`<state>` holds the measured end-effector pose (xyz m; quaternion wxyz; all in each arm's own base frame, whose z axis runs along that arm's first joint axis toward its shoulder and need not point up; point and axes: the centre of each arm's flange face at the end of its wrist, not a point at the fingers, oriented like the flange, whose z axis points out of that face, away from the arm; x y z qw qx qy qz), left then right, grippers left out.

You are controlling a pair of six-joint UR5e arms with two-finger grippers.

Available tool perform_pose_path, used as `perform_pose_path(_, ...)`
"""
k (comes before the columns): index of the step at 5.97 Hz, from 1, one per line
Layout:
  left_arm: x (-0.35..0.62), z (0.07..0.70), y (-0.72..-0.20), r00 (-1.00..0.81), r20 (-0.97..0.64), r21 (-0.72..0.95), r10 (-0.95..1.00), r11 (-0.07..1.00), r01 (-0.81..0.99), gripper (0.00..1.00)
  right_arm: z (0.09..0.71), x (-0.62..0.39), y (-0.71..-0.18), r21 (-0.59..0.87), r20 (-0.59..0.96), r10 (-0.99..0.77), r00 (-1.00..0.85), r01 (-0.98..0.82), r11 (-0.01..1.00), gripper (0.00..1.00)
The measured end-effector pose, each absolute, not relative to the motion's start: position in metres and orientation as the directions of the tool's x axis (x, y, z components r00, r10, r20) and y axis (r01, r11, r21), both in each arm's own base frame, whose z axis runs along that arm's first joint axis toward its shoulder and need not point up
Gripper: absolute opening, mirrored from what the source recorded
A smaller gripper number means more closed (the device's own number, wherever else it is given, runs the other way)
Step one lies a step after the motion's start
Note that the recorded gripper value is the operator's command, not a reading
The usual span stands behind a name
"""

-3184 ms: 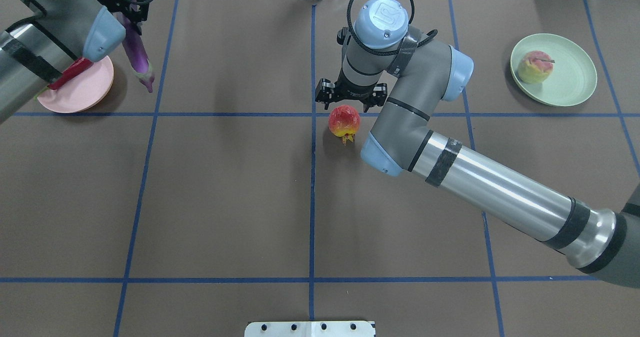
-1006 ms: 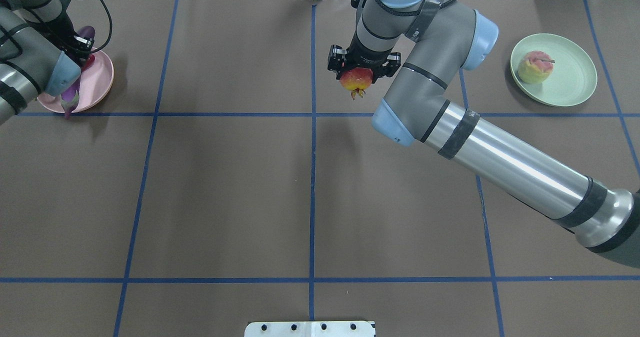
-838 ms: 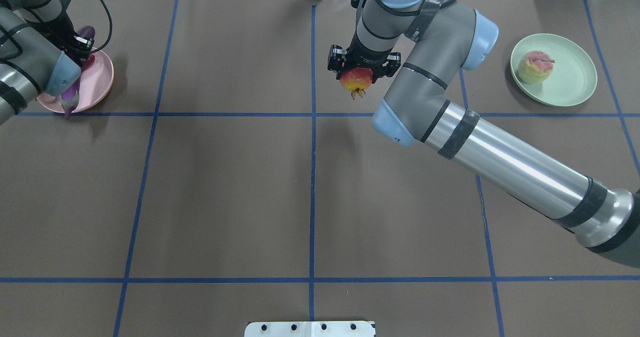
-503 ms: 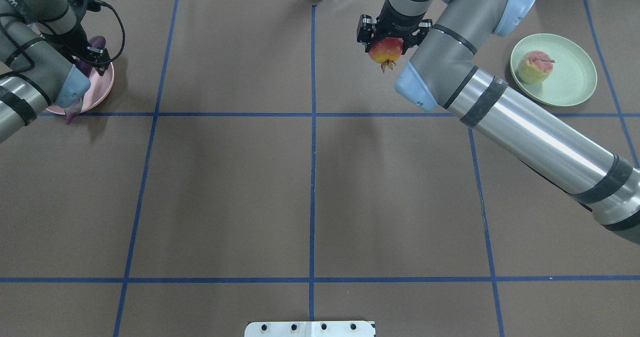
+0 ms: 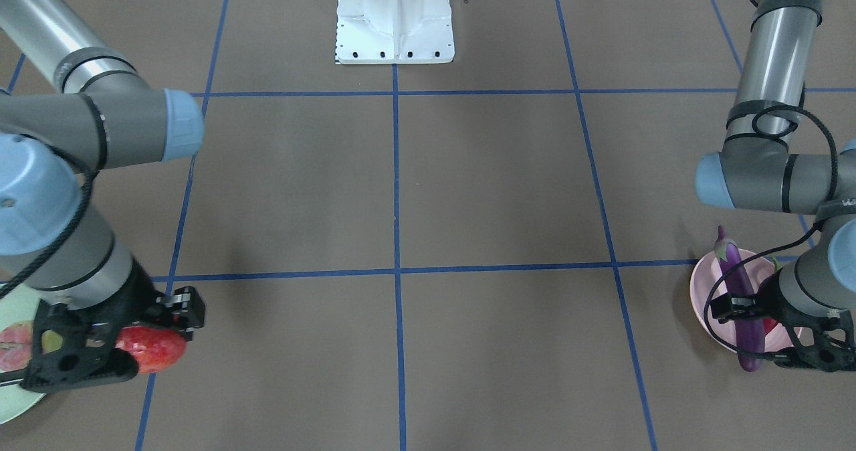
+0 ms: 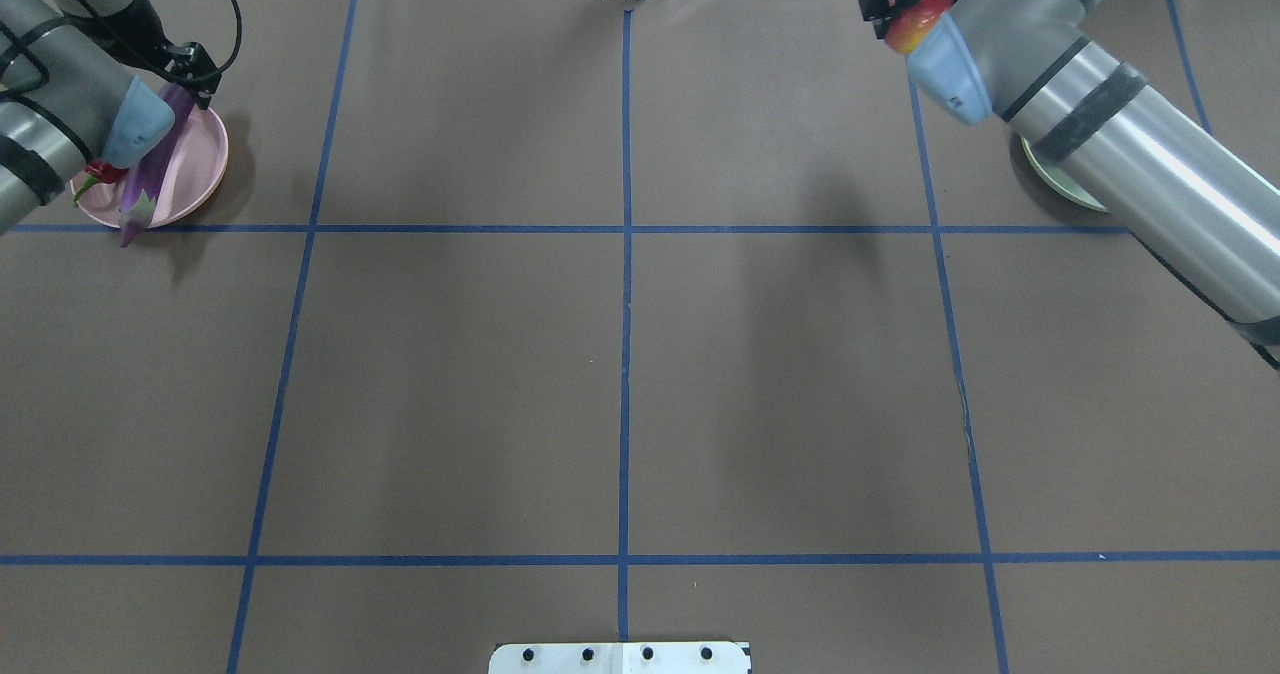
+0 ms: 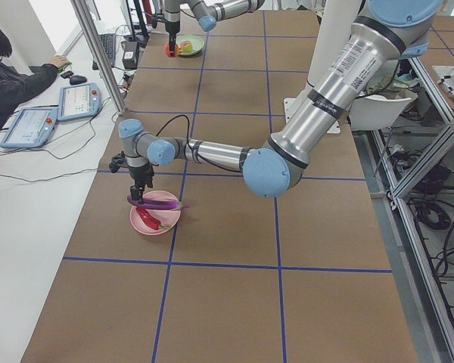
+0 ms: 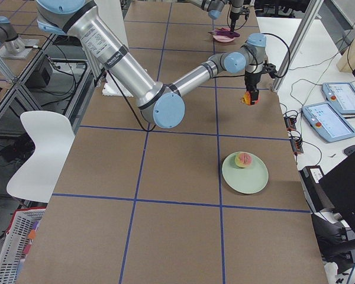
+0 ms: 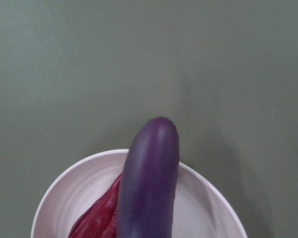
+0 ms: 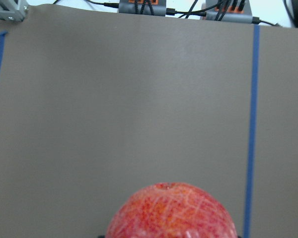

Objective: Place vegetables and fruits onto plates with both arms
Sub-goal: 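Lower the eggplant onto the pink plate while the right gripper carries the pomegranate, then set the pomegranate beside the peach on the green plate and open the right gripper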

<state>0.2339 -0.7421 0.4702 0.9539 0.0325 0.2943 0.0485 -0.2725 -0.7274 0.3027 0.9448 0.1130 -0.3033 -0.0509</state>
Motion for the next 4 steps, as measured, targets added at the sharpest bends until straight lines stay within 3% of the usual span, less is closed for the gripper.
perform_pose_path(2,0.228,0.371,-0.753,0.819,-0.569,0.038,0.072,0.997,-0.062,1.00,0.388,-0.186,-0.754,0.302,0.449,-0.272,0.851,0.142,0.943,0.00)
perform_pose_path(4,0.238,0.321,-0.754,0.798,-0.601,0.005,0.035,0.999,-0.040,1.00,0.505,-0.116,-0.750,0.349,0.467,-0.319,0.825,0.159,0.924,0.00)
